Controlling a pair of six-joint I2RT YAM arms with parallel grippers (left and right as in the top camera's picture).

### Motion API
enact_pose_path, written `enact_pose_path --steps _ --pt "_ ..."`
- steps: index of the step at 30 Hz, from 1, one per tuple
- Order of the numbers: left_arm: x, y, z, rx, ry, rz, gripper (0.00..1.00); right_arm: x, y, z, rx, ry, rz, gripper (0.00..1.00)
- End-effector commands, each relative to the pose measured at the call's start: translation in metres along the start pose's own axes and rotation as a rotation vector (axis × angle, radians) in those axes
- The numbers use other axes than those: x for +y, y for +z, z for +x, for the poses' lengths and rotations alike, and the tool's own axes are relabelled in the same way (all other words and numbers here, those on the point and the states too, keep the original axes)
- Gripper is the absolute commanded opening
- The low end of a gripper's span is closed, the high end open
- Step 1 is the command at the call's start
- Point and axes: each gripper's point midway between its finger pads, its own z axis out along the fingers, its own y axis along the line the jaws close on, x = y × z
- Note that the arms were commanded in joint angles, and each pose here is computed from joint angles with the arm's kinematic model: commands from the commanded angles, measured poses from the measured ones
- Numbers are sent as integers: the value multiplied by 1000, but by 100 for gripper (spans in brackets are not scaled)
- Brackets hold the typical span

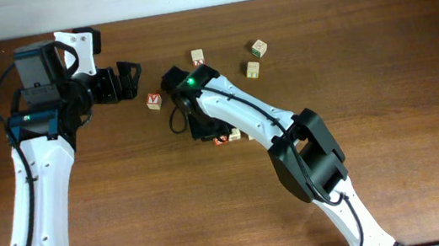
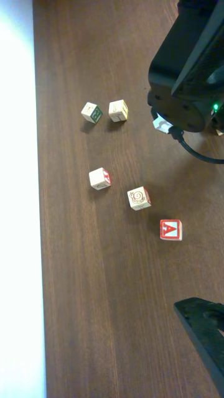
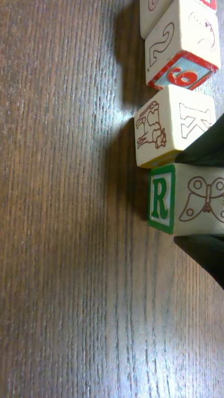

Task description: Rotate 5 blocks

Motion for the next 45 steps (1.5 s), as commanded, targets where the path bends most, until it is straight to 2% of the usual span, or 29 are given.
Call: enact_pose_path --steps 1,8,11,15,17,19,21,22,29,32,35,45 --pt "-3 -2 -7 -15 24 9 99 0 -8 1 -21 3 10 31" --pt "-3 -2 -7 -15 24 9 99 2 -8 2 -13 -7 -5 46" --pt "-3 -2 -7 -15 24 9 99 2 -12 -3 -36 -23 -3 46" --pt "-3 -2 -7 -15 24 9 99 10 -67 -24 -158 -110 -68 46" --pt "-3 -2 -7 -15 24 9 99 14 -77 -24 -171 -168 -98 46" --pt "-3 -2 -7 -15 24 9 99 26 -70 -14 -118 -239 -158 39" --pt "-3 -2 -7 -15 24 9 99 34 -54 -5 -85 -258 -147 20" --pt "-3 -2 -7 -15 24 9 99 38 -49 -2 -80 -266 -146 18" --pt "-3 -2 -7 -15 24 9 99 59 -29 11 -88 -312 -147 19" --pt "-3 -2 -7 -15 24 9 99 55 -8 18 -58 -314 -124 18" --pt "-3 -2 -7 -15 24 9 99 43 1 16 -68 -279 -60 11" --pt "-3 -2 -7 -15 24 9 99 19 1 0 -122 -210 44 11"
